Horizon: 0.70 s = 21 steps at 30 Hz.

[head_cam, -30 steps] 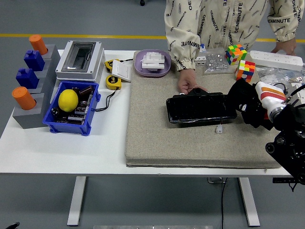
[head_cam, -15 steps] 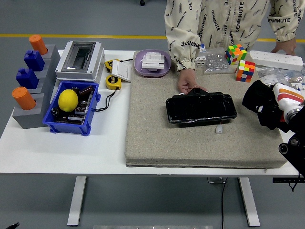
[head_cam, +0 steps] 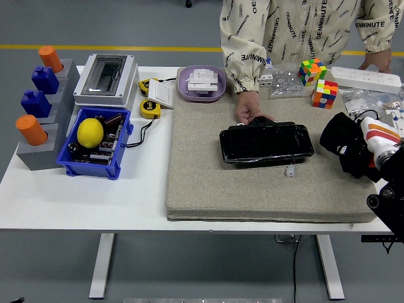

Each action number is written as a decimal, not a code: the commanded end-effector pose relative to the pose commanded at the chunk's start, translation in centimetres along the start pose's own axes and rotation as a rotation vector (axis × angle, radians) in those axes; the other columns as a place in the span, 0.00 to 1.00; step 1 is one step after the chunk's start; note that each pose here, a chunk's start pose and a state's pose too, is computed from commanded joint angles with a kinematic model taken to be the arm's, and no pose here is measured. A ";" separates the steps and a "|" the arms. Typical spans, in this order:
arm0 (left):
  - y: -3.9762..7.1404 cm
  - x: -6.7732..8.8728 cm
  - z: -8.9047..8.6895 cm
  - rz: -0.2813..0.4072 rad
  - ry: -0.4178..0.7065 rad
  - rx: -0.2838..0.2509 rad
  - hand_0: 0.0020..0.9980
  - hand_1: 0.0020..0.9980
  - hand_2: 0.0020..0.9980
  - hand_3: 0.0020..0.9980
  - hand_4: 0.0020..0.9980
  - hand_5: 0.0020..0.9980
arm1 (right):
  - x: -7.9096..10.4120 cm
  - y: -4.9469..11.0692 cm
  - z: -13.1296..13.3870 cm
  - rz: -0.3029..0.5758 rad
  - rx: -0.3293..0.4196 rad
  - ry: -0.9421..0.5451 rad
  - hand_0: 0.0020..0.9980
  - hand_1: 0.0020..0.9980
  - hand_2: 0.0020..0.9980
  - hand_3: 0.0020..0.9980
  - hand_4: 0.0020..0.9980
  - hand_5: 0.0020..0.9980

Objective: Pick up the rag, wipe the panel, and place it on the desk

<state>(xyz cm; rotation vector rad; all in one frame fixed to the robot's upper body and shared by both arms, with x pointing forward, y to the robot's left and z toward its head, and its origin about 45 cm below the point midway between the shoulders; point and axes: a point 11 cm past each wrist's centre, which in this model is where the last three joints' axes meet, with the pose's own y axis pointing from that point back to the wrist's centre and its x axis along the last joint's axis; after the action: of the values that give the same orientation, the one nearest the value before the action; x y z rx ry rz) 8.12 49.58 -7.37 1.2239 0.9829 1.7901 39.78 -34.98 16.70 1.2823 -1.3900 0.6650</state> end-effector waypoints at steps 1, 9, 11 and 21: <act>0.0 0.0 0.0 0.001 0.000 0.000 0.65 0.66 0.70 0.58 0.68 0.44 | -0.1 0.0 0.1 -0.002 -0.004 -0.001 0.35 0.45 0.52 0.53 0.86 0.20; 0.0 0.2 0.2 0.004 -0.003 -0.004 0.65 0.66 0.70 0.58 0.68 0.44 | -0.9 0.3 0.8 -0.019 -0.031 -0.010 0.35 0.45 0.52 0.54 0.86 0.20; 0.0 0.2 0.3 0.004 -0.002 -0.006 0.65 0.66 0.70 0.58 0.68 0.44 | -1.1 0.4 0.9 -0.022 -0.035 -0.012 0.35 0.45 0.52 0.54 0.86 0.20; 0.0 0.6 -0.2 0.013 0.000 0.004 0.65 0.66 0.70 0.58 0.68 0.44 | -2.3 0.8 0.7 -0.045 -0.046 -0.028 0.36 0.45 0.52 0.53 0.86 0.21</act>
<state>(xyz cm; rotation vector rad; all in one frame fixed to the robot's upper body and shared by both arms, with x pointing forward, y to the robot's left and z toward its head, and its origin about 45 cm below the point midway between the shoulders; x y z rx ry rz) 7.77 50.09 -7.19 1.2354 0.9810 1.7987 38.43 -34.63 14.56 1.2874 -1.3875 0.5825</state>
